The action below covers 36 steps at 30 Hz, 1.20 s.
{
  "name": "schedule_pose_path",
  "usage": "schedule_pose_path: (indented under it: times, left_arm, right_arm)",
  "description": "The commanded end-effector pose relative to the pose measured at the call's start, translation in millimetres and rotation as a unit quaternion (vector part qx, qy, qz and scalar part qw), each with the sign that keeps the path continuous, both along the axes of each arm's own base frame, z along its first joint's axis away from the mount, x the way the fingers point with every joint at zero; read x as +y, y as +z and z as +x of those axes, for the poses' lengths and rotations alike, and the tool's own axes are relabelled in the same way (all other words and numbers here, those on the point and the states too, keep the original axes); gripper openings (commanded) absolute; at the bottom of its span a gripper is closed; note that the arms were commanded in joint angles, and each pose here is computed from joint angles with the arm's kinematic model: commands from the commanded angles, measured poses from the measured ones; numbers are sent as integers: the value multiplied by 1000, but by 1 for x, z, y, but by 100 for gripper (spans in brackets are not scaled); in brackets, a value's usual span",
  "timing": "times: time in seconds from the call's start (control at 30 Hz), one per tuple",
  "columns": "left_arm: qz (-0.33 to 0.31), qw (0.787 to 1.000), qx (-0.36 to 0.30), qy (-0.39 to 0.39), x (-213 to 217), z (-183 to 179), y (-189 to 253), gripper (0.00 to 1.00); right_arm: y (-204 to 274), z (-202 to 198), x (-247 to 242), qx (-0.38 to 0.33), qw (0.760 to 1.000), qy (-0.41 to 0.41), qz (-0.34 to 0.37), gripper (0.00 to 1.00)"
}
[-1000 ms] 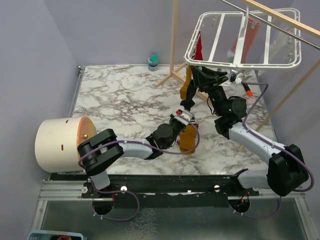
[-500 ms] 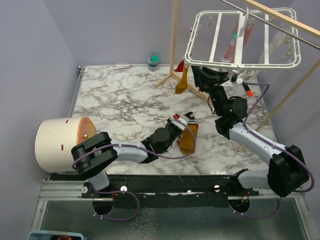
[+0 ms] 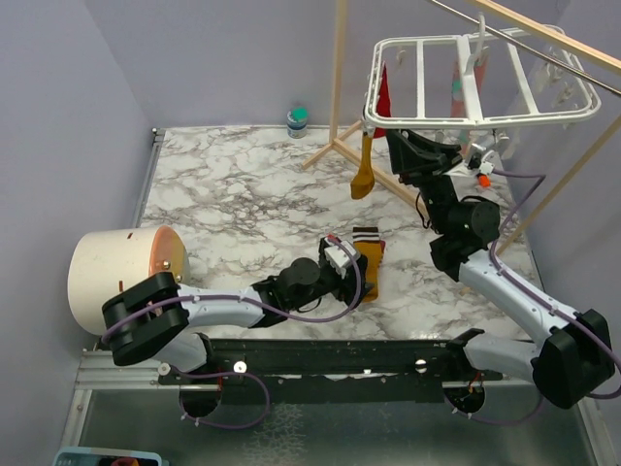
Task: Remove the socks clipped to the hanger
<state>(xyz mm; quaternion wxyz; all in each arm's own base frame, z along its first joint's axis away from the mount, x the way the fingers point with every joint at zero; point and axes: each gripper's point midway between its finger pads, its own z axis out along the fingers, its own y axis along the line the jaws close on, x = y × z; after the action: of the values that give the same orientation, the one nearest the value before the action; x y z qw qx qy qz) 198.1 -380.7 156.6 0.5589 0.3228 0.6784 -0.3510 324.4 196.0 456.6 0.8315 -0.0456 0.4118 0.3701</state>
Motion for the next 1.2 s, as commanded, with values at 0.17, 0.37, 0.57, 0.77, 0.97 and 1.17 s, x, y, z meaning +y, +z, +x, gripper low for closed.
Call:
schedule_pose_path:
  times: [0.17, 0.37, 0.57, 0.77, 0.97, 1.17]
  left_arm:
    - [19, 999, 19, -21, 29, -24, 22, 99]
    - [-31, 997, -56, -36, 40, -29, 100, 99]
    - [-77, 991, -94, -58, 42, -38, 141, 99]
    - [-29, 987, -117, 106, 60, 29, 116, 99]
    - [-2, 979, -96, 180, 65, 98, 96, 99]
    - [11, 962, -100, 253, 72, 158, 86, 99]
  right_arm:
    - [-9, -8, -1, 10, 999, -7, -30, 28]
    - [-14, -7, -4, 19, 999, -11, -25, 28]
    - [-15, -8, -6, 21, 999, -15, -27, 28]
    - [-13, -10, -7, 17, 999, -16, -28, 29]
    - [-10, -15, -10, 15, 999, -19, -33, 29]
    - [-7, -19, -14, 12, 999, -26, -36, 31]
